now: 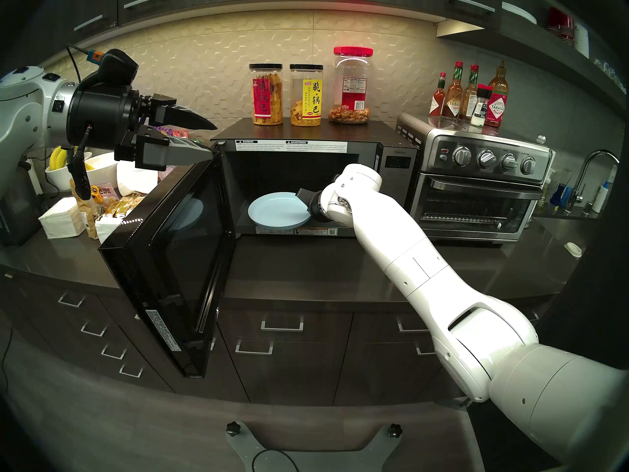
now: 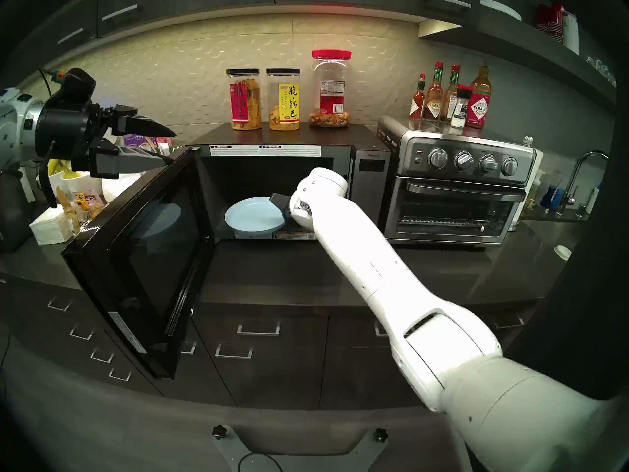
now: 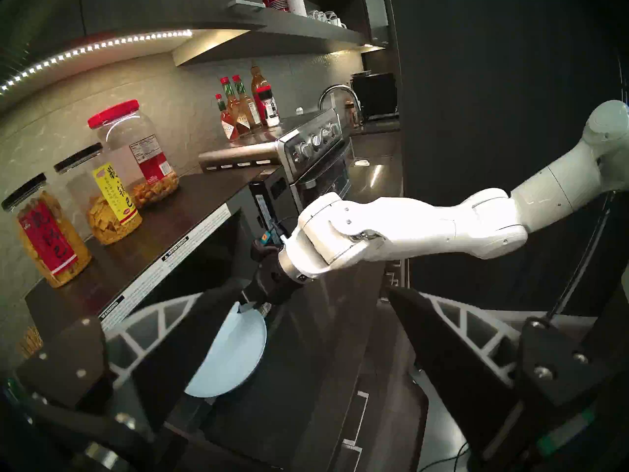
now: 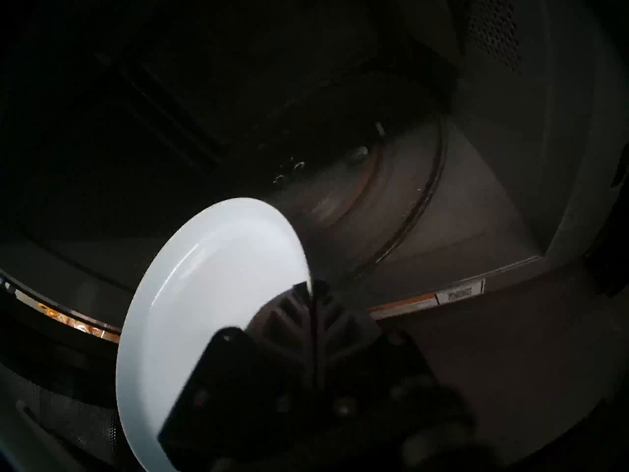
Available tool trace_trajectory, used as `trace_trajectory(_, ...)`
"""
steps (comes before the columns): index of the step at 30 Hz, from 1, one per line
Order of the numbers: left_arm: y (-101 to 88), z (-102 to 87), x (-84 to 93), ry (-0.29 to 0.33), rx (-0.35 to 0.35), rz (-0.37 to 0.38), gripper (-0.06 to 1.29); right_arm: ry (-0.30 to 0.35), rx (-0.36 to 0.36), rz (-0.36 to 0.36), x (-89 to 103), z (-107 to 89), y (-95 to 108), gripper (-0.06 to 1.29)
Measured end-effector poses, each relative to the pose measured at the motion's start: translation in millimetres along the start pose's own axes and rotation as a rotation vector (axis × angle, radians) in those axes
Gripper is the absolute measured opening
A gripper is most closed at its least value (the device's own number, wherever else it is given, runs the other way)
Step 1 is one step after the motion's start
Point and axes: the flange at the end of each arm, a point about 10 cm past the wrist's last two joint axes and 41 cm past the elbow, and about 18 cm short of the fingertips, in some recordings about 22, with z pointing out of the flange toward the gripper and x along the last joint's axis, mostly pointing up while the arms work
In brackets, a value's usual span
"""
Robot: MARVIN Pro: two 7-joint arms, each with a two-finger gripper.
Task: Open the microwave, put the plate inside, and close the door
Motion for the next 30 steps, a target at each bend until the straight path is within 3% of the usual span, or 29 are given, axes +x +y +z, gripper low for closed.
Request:
trace_trajectory(14,1.1,-0.8,-0.7,0.003,0.005,0.001,1.19,0.025,-0.035,0.055,15.0,10.7,2,-0.03)
trace_trajectory(30,2.9,-2.9,0.0,0.009,0.015,0.006,1.19,0.048,-0.051,0.063,13.5,16.6,-8,-0.03)
